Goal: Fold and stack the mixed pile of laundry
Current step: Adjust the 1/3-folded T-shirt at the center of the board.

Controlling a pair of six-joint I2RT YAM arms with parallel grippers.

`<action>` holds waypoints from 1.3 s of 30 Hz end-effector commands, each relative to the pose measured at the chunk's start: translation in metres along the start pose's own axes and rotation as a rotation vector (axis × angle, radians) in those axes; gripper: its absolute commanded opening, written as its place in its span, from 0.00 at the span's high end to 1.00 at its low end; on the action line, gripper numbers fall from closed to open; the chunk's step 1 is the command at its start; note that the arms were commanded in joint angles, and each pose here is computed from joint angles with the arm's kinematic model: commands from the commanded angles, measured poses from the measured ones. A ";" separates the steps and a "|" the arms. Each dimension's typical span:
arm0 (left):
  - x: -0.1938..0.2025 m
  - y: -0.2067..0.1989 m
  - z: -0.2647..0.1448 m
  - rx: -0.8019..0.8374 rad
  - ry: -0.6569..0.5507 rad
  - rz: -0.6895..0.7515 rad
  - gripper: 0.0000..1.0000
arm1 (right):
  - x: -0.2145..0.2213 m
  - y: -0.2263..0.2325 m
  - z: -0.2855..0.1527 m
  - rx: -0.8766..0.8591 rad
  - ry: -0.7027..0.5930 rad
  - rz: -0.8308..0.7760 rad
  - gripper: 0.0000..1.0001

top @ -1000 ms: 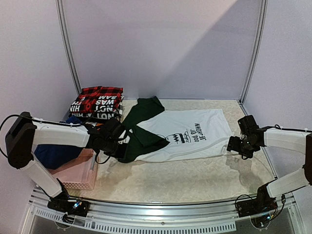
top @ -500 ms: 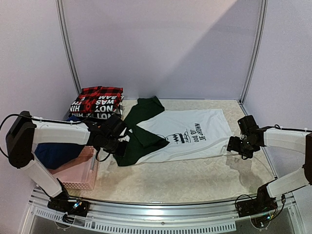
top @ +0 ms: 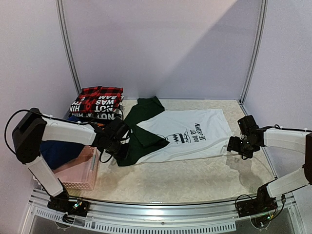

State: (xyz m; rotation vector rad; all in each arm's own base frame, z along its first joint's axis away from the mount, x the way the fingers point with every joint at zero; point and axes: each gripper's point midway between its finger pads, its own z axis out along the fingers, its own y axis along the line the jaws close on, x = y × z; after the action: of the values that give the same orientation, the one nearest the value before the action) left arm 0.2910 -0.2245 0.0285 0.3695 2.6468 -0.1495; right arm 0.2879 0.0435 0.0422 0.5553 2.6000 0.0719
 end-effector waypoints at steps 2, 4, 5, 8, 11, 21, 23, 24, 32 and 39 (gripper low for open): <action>-0.006 0.002 0.016 0.006 -0.005 0.000 0.66 | 0.000 -0.002 0.002 0.009 0.004 0.006 0.14; -0.007 0.000 0.018 0.013 -0.007 0.001 0.68 | -0.001 -0.001 0.002 0.007 0.002 0.006 0.14; -0.007 0.000 0.019 0.016 -0.007 0.002 0.71 | 0.000 -0.001 0.002 0.008 0.003 0.005 0.14; -0.009 -0.001 0.018 0.019 -0.016 0.002 0.79 | 0.000 -0.001 0.003 0.008 0.003 0.005 0.14; -0.011 -0.001 0.014 0.021 -0.022 0.001 0.81 | 0.000 -0.001 0.003 0.008 0.005 0.005 0.15; -0.017 0.003 0.003 0.009 -0.053 -0.001 1.00 | 0.001 -0.001 0.004 0.008 0.008 0.005 0.15; -0.019 0.005 0.001 -0.005 -0.061 0.000 1.00 | 0.000 -0.001 0.004 0.009 0.008 0.007 0.15; -0.021 0.006 -0.001 -0.013 -0.065 0.005 1.00 | 0.001 -0.001 0.004 0.009 0.009 0.006 0.15; -0.038 0.023 -0.013 -0.103 -0.098 0.016 1.00 | 0.000 0.000 0.004 0.009 0.012 0.004 0.15; -0.048 0.044 -0.008 -0.195 -0.106 0.014 1.00 | 0.000 -0.001 0.005 0.010 0.013 0.003 0.15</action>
State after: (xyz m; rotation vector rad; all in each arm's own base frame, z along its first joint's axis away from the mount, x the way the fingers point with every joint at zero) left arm 0.3284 -0.2112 0.0491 0.3367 2.5451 -0.0175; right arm 0.2870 0.0434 0.0386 0.5562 2.6122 0.0654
